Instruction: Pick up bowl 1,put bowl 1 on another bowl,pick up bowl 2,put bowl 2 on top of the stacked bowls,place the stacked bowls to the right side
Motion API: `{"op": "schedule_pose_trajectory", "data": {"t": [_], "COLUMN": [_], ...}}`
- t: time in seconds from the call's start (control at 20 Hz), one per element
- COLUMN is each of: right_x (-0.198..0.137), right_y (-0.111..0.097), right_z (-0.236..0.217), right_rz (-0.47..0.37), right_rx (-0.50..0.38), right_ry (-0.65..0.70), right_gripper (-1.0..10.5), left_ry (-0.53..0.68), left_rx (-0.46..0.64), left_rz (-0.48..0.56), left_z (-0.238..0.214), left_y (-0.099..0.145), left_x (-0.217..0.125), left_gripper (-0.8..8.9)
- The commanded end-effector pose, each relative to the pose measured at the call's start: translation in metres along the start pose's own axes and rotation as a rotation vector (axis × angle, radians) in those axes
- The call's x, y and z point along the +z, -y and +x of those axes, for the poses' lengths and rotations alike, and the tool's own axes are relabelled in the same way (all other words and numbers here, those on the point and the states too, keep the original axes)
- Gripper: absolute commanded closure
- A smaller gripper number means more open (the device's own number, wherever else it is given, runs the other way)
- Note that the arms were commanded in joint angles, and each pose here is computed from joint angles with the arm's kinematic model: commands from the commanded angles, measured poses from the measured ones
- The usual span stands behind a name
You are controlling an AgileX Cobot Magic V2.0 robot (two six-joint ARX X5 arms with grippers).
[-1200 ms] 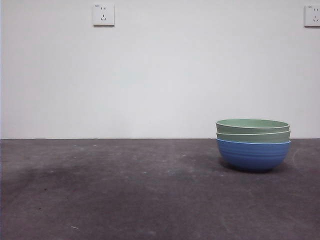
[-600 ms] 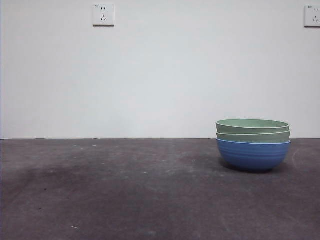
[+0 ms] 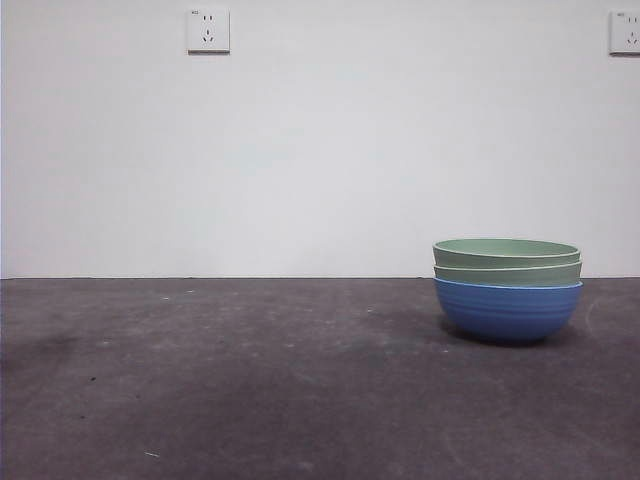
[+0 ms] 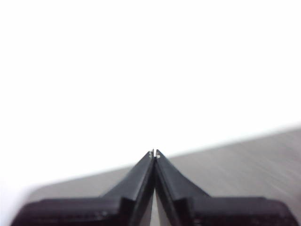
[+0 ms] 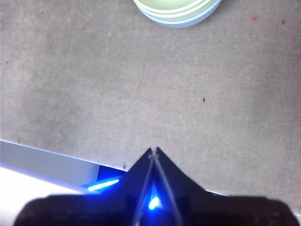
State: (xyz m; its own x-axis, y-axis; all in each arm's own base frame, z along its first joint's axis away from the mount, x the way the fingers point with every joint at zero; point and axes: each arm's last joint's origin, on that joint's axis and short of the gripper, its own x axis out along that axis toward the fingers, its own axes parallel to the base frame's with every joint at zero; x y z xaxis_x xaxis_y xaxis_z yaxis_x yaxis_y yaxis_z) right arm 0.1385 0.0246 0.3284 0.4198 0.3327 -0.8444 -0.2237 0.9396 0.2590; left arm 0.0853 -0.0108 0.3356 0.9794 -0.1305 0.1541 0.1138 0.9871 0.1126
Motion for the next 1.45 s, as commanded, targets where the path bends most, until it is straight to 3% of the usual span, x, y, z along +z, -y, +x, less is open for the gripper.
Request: {"op": "schedule_pose_trajectory", "data": {"t": [0.05,0.3,0.6,0.95,1.45], "right_x": [-0.001,-0.001,-0.001,-0.001,-0.001], "right_y": [0.0,0.0,0.0,0.0,0.0], "right_z": [0.002,0.002,0.002,0.002,0.002], "right_rz": [-0.013,-0.013,-0.013,-0.013,-0.013], "right_rx": [-0.001,-0.001,-0.001,-0.001,-0.001], "right_ry": [-0.003,-0.003,-0.003,-0.003,-0.003], "right_gripper": [9.4,9.4,9.4,9.4,9.4], "left_ry": [-0.007,-0.094,-0.175,-0.35,-0.34], "left_rx": [0.039,0.074,0.085,0.08,0.086], "left_rz": [0.018,-0.043,-0.103,-0.148,-0.173], "left_z": [-0.006,-0.013,-0.015,-0.02,-0.02], "left_y": [0.002,0.006,0.01,0.013,0.013], "left_x": [-0.042,-0.117,-0.167,-0.189,-0.188], "left_gripper": [8.17,8.17,8.17,8.17,8.17]}}
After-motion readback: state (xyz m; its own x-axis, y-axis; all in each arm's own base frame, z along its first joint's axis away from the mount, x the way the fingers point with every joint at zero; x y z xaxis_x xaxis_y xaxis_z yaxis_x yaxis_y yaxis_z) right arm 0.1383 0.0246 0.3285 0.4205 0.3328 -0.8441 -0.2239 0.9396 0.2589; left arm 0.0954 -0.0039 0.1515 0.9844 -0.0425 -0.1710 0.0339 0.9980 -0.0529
